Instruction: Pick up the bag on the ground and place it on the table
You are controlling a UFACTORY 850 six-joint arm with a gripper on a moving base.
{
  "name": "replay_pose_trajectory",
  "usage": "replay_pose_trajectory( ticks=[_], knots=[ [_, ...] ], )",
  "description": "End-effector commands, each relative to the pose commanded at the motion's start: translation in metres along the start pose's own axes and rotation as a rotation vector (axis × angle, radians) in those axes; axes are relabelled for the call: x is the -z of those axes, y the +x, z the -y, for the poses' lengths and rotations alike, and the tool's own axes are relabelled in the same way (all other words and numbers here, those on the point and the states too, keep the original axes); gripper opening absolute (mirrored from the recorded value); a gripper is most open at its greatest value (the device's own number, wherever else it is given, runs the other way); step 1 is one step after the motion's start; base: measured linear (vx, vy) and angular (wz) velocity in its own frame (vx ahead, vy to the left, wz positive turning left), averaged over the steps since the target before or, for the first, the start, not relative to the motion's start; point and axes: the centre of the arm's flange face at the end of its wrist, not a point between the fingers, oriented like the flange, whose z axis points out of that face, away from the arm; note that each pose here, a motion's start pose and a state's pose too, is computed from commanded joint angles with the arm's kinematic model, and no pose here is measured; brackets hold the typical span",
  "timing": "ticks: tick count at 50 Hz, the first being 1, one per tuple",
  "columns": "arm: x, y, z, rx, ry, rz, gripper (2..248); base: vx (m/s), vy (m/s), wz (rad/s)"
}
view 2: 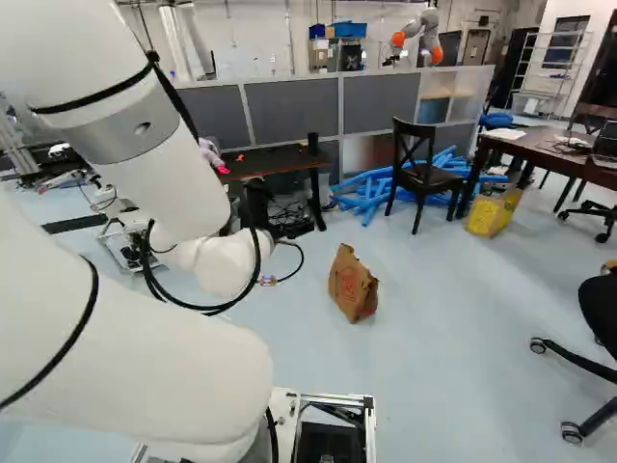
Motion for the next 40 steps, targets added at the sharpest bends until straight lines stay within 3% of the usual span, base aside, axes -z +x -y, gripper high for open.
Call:
replay_pose_trajectory(
  ticks=[40],
  knots=[
    [0.0,0.0,0.0,0.0,0.0,0.0,247,0.151,-0.104,-0.003]
  ],
)
